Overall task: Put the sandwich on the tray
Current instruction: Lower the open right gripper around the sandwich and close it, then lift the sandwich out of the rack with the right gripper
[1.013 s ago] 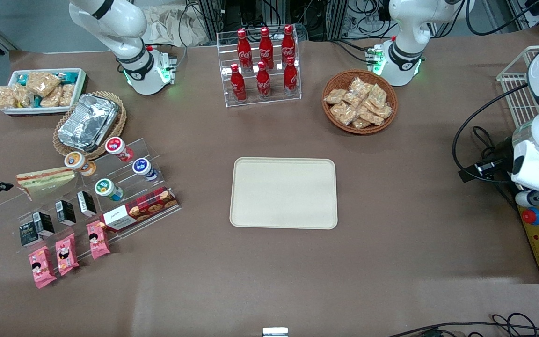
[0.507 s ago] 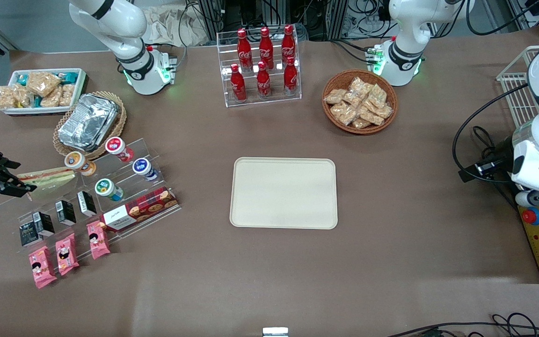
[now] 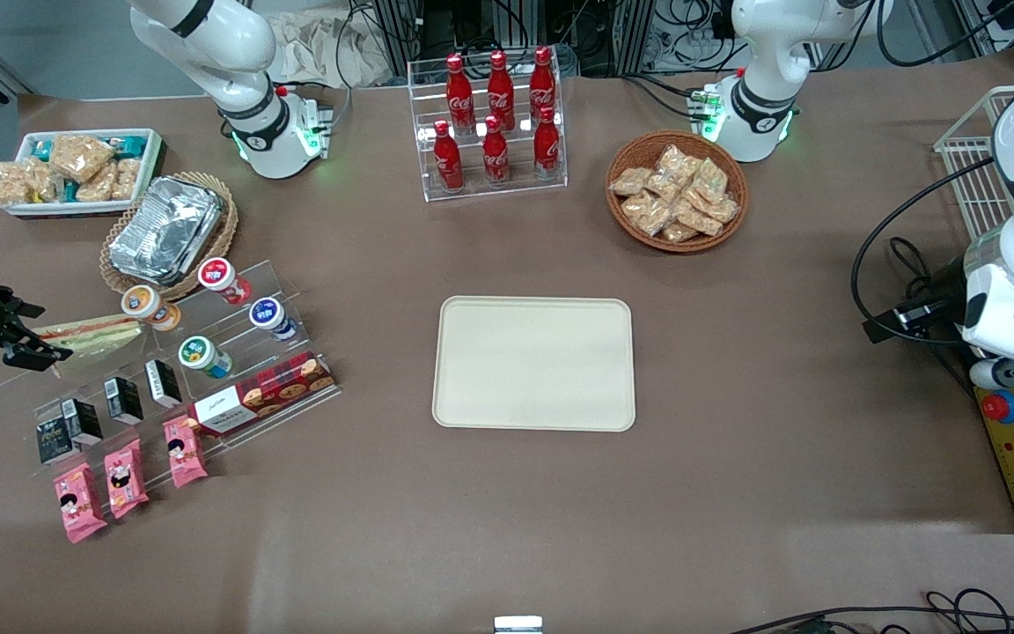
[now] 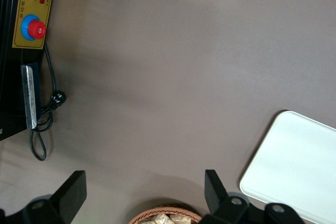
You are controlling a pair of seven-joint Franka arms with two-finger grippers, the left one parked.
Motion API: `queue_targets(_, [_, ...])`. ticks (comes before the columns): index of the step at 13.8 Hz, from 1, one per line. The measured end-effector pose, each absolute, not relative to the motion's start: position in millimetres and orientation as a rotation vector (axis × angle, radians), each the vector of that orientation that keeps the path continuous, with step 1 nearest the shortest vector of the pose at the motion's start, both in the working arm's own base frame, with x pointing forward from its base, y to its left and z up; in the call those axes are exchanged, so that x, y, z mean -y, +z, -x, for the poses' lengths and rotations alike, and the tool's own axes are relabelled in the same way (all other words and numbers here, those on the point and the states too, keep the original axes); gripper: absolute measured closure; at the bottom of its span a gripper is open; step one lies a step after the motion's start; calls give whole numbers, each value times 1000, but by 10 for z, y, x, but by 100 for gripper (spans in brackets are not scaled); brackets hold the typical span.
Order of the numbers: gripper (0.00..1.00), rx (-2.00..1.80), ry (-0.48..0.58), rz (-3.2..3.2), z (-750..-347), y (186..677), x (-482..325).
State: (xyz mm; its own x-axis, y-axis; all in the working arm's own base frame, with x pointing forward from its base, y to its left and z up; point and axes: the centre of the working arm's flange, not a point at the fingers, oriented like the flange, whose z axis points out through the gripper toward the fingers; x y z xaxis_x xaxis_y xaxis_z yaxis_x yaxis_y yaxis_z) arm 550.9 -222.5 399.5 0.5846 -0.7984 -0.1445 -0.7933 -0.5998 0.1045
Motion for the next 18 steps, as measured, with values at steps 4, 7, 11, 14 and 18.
queue_targets(4, [1,1421,-270,-2782,-5560,3847,2249])
queue_targets(7, [2,1424,-263,-2781,-5600,3713,2274])
queue_targets(11, [26,1427,-256,-2780,-5611,3697,2283])
queue_targets(14, [56,1425,-247,-2781,-5609,3729,2287])
queue_targets(18, [64,1419,-197,-2789,-5658,3863,2314])
